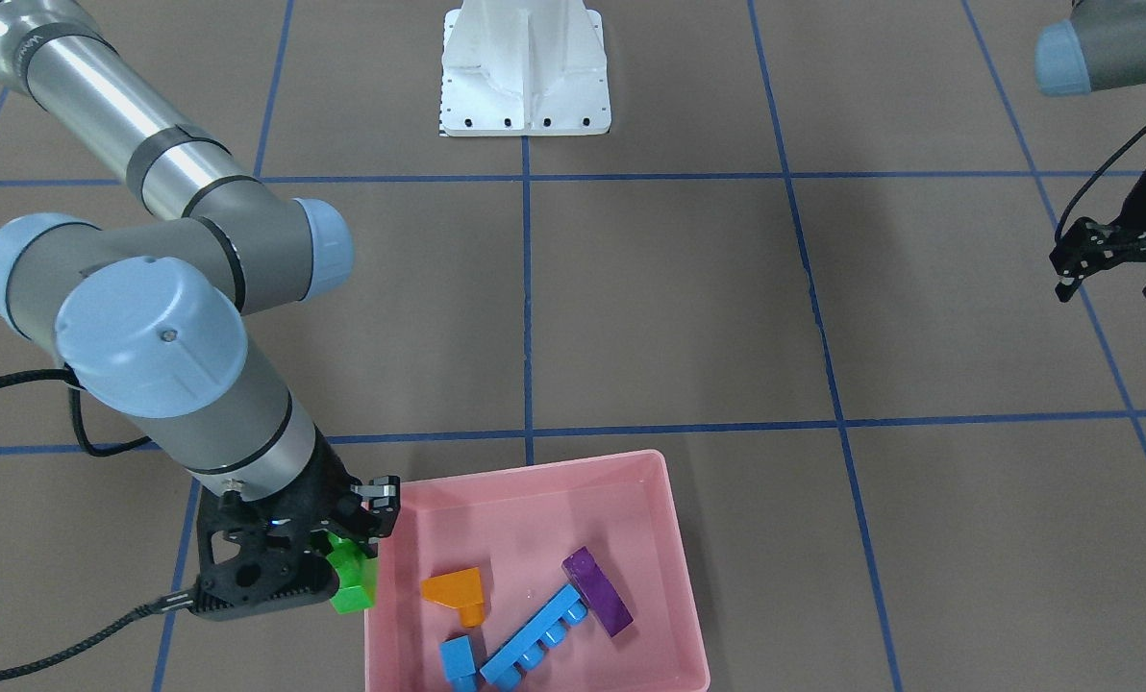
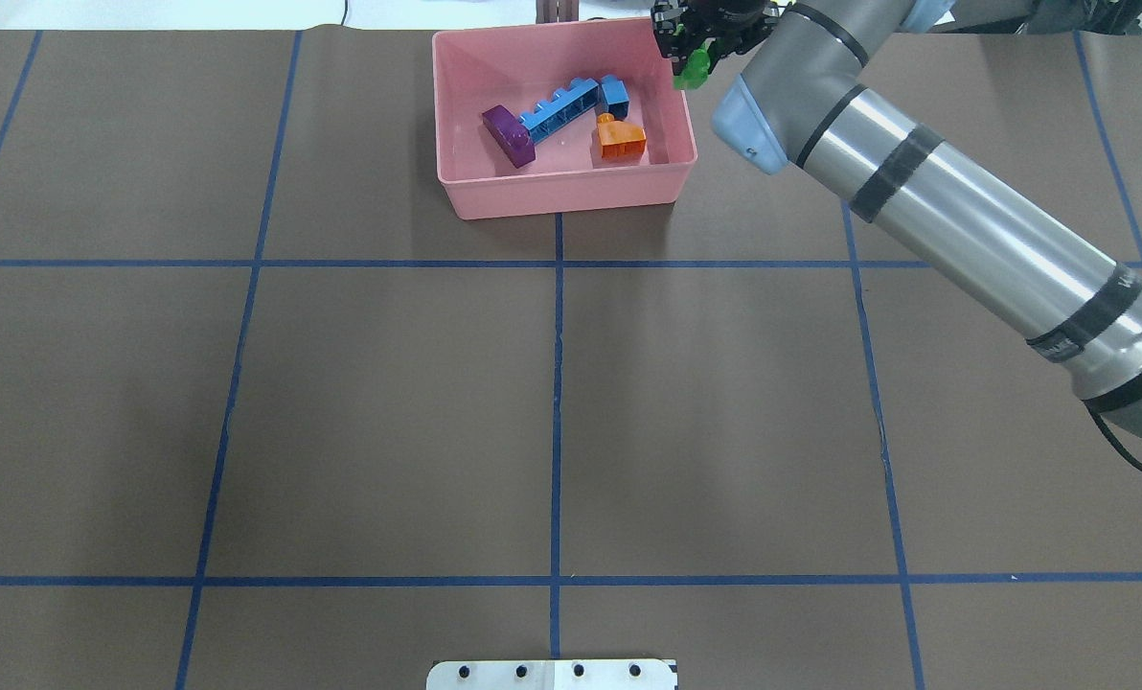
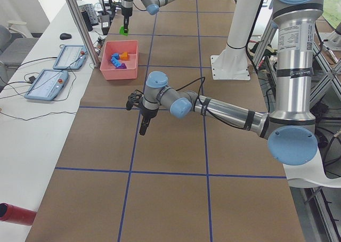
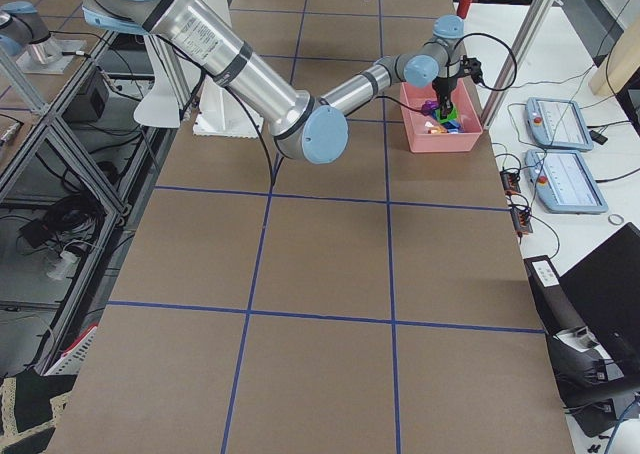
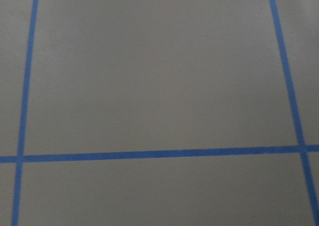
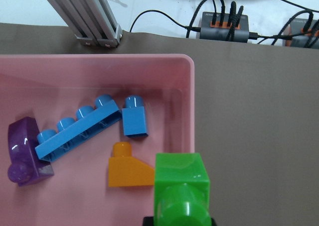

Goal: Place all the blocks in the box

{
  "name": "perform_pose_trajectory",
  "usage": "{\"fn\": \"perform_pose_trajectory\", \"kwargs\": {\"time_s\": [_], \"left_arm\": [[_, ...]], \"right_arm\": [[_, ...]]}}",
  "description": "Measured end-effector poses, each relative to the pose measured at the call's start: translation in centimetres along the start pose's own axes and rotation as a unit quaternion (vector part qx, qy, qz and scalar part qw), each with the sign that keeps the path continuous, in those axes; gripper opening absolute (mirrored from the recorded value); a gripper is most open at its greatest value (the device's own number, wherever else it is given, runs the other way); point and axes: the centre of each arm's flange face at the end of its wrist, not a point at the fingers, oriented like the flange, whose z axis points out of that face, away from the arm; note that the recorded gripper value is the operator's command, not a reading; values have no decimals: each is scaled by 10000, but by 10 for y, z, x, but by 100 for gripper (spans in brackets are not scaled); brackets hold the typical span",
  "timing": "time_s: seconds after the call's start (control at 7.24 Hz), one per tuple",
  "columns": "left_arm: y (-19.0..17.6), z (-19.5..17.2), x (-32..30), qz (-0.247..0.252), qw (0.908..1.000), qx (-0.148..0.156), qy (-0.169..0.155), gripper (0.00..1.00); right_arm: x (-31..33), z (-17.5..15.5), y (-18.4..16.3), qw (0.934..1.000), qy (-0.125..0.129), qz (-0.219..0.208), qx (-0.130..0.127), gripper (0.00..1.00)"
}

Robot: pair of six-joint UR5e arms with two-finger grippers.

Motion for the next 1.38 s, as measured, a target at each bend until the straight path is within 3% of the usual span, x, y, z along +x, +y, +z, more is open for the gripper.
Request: {"fn": "perform_pose_trajectory", "kwargs": {"time_s": [0.14, 0.41, 0.69, 0.97, 1.1, 1.38], "left_arm": [[6, 1, -10, 26, 10000, -39, -42, 100], [16, 4, -25, 68, 9999, -111, -112, 100], [21, 11, -43, -23, 9996, -206, -195, 100], [18, 9, -53, -84, 9996, -194, -180, 100], [16, 1, -65, -73, 9998, -173, -77, 100], [17, -14, -98, 119, 9991, -406, 37, 100]], "right_arm": [[-21, 8, -2, 9999, 42, 4, 160, 99], [-44, 13, -4, 9988, 33, 265, 415, 100], [-49, -2, -12, 9987, -83, 255, 435, 100], [-12, -48, -35, 9999, -113, 41, 71, 100], [25, -79, -36, 9998, 38, -99, -141, 100], [146, -103, 5, 9982, 194, -398, -404, 100]]}}
